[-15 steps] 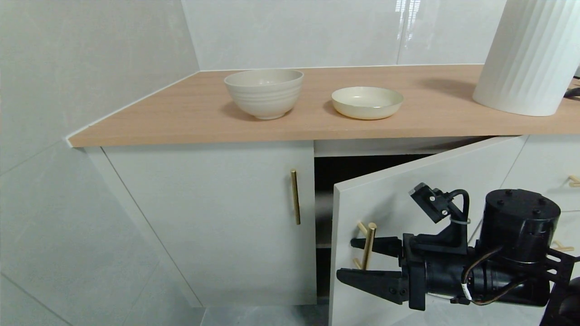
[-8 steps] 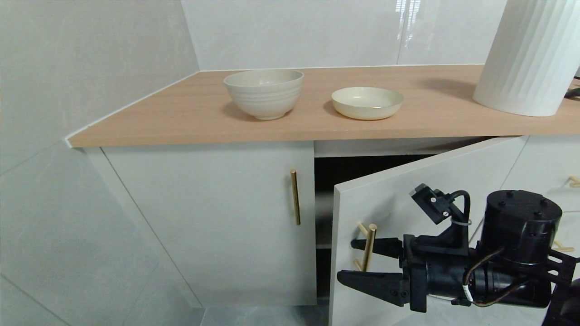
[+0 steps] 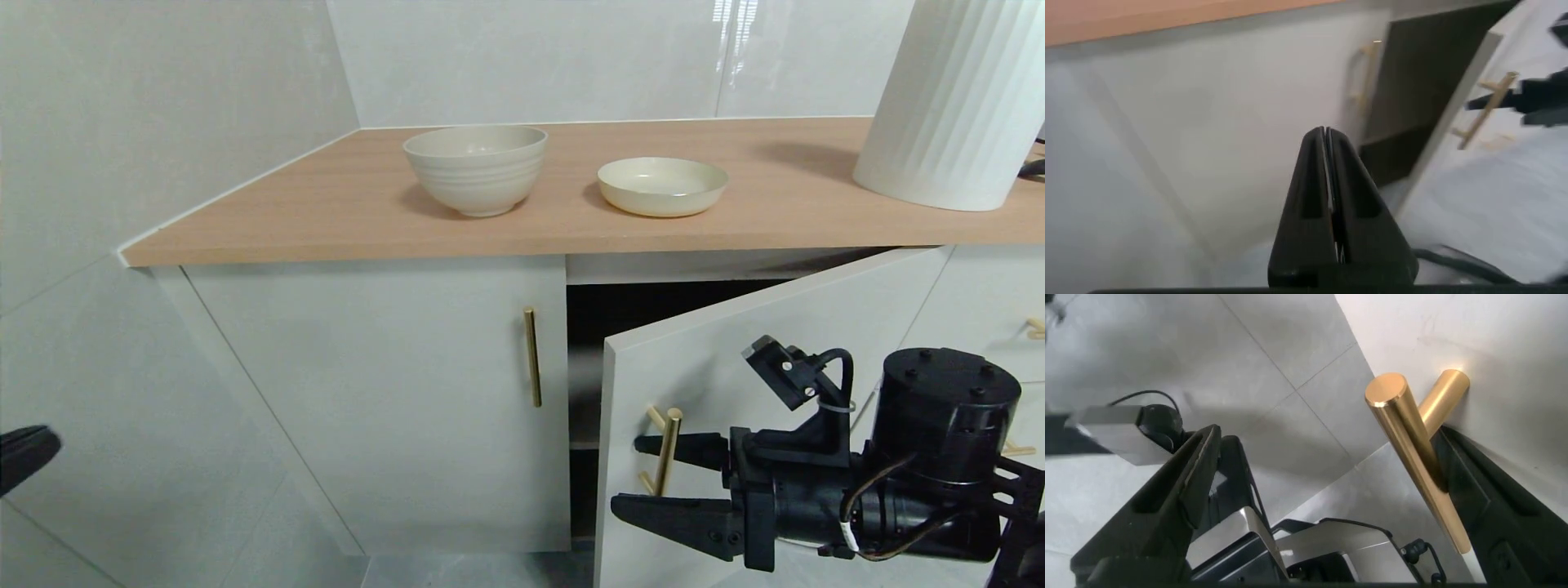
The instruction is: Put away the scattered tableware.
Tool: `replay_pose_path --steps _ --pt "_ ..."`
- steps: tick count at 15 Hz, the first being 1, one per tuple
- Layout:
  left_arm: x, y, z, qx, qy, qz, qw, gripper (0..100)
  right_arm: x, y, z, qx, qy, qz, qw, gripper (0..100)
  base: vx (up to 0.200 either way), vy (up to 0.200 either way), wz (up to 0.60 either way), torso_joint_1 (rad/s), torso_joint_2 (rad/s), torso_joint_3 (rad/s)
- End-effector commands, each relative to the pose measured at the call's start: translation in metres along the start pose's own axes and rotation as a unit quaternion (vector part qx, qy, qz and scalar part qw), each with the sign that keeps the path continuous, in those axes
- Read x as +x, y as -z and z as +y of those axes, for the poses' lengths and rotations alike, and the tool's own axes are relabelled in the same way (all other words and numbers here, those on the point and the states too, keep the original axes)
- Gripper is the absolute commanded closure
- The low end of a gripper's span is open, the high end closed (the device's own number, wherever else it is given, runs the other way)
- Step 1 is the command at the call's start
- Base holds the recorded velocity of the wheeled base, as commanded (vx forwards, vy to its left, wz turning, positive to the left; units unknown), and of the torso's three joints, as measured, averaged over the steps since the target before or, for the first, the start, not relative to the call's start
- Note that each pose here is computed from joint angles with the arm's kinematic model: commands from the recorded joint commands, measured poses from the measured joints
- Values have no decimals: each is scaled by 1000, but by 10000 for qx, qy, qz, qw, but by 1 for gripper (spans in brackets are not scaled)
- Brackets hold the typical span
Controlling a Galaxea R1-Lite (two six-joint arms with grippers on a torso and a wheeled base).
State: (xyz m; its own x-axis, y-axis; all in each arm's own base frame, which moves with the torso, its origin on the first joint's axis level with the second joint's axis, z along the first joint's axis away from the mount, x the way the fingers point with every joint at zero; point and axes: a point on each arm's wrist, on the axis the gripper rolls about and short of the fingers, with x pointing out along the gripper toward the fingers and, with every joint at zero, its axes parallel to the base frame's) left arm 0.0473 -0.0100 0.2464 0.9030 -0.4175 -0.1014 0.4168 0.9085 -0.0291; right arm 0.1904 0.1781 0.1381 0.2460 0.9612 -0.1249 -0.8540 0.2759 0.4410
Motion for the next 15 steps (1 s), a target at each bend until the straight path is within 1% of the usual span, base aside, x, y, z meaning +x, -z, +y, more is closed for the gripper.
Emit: replay_pose_path --steps 1,2,3,4,5,6,7,8,9,10,11,12,13,14,15 --pt "88 -1 17 -371 941 945 9904 100 -2 -2 3 -24 -11 -49 10000 0 0 0 0 0 0 0" --pt "100 2 16 -454 1065 1002 9882 100 -2 -2 2 -23 3 -55 10000 0 0 0 0 0 0 0" --pt "120 5 9 -683 1444 1067 9814 100 -3 1 2 28 22 -8 10000 0 0 0 0 0 0 0" --pt "132 8 3 -839 1667 1096 9763 100 -4 3 0 57 54 32 10000 0 0 0 0 0 0 0" --pt "145 17 1 -948 1780 1222 9718 100 -4 3 -1 55 63 34 10000 0 0 0 0 0 0 0" --pt "153 23 1 -956 1809 1310 9700 100 -4 2 -1 44 77 7 10000 0 0 0 0 0 0 0" --pt "179 44 -9 -957 2080 1497 9619 100 -5 -1 1 -21 68 -78 9999 0 0 0 0 0 0 0" --pt "195 56 -16 -973 2235 1536 9576 100 -5 -2 1 -68 55 -133 9999 0 0 0 0 0 0 0" --pt "211 66 -23 -983 2367 1528 9544 100 -6 -1 1 -69 50 -145 9999 0 0 0 0 0 0 0" --pt "226 73 -30 -1047 2462 1480 9521 100 -6 -1 0 -63 66 -146 9999 0 0 0 0 0 0 0" --pt "242 81 -38 -1183 2599 1398 9481 100 -7 -2 -1 -62 103 -156 9998 0 0 0 0 0 0 0" --pt "259 93 -48 -1309 2744 1438 9418 100 -8 -1 -3 -38 130 -149 9998 0 0 0 0 0 0 0" --pt "279 105 -56 -1292 2817 1385 9406 100 -9 -1 -5 -18 185 -155 9997 0 0 0 0 0 0 0" --pt "291 108 -61 -1264 2889 1229 9410 100 -9 0 -6 -9 189 -144 9997 0 0 0 0 0 0 0" --pt "294 106 -68 -1250 2983 1191 9387 100 -10 0 -6 -16 196 -147 9997 0 0 0 0 0 0 0"
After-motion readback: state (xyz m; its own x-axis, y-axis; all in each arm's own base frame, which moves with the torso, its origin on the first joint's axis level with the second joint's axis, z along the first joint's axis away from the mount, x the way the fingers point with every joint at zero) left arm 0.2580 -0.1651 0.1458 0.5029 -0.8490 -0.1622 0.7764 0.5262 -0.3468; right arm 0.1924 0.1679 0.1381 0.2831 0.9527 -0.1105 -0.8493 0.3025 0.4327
